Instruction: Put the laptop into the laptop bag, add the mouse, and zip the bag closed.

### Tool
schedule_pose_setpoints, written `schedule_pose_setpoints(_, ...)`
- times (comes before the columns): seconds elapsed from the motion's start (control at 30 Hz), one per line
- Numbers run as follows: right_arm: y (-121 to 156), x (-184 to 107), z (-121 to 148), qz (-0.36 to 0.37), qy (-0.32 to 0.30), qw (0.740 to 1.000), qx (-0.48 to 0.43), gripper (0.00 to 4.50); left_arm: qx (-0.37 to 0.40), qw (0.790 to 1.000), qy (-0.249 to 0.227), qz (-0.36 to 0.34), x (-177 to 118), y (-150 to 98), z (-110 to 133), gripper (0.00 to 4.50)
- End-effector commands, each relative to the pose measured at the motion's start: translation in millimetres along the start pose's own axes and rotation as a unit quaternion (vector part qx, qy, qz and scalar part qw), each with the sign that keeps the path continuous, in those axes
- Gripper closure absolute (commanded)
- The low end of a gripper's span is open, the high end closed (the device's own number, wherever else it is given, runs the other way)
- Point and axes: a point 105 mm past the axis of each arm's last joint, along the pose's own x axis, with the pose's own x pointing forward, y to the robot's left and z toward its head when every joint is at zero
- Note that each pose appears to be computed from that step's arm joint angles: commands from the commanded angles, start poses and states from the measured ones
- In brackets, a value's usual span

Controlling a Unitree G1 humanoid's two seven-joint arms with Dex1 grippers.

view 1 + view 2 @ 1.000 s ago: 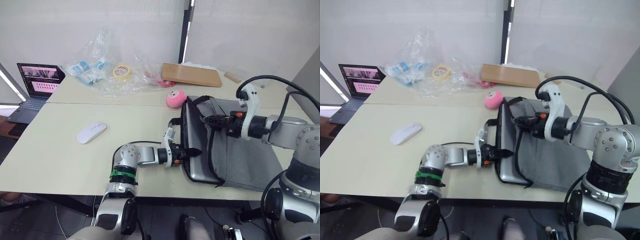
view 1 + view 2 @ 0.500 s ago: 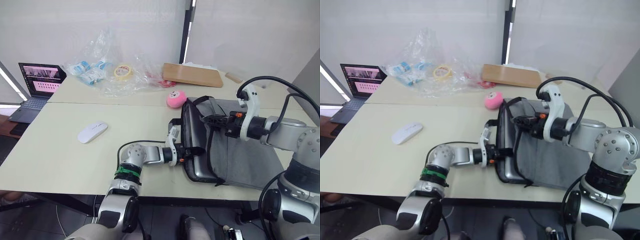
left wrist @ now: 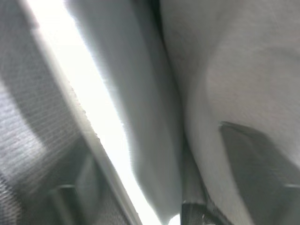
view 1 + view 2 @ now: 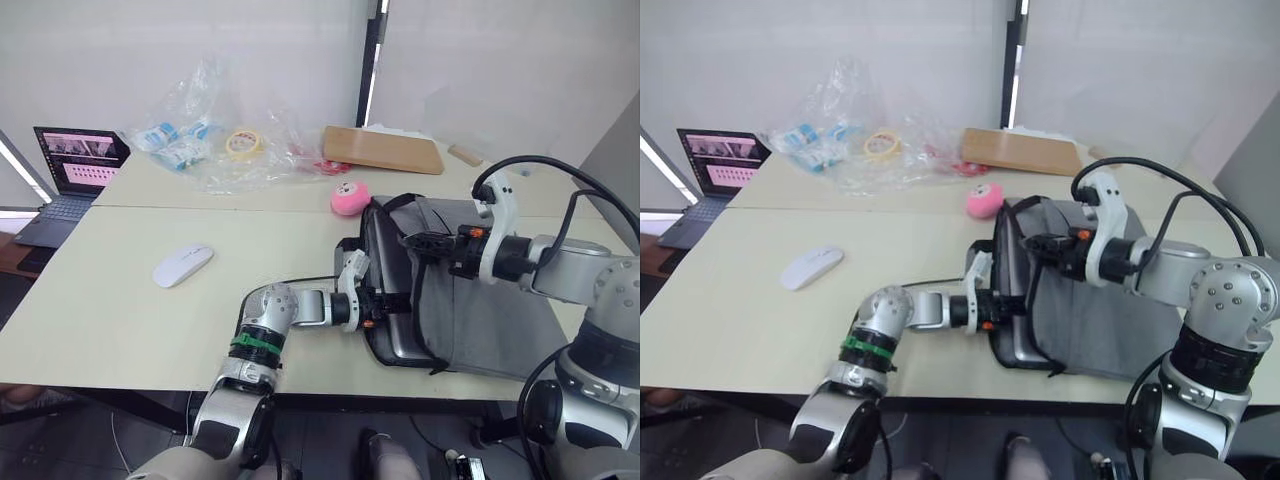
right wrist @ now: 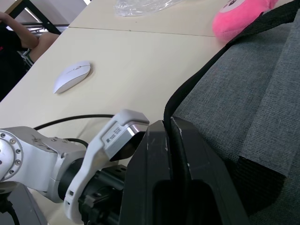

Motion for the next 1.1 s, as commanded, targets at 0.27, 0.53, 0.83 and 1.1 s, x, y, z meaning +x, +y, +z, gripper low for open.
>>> schedule_pose_setpoints(0.27,20,4,0,0.047,-0.010,0.999,-0.024,4.50,0.140,0.989,-0.051,0.020,-90,-10,24,0.05)
schedule_pose_setpoints(0.53,38,9,-26,0.101,0.048,0.992,-0.051,4.50,0.239,0.962,-0.096,0.085,-140,-5,25,0.05)
schedule_pose_setpoints(0.83,41,9,-44,0.137,0.100,0.978,-0.118,4.50,0.278,0.944,-0.089,0.151,-186,7,10,0.05)
schedule_pose_setpoints(1.1,38,17,-42,0.152,0.061,0.973,-0.160,3.52,0.287,0.930,-0.129,0.188,-215,9,4,0.00)
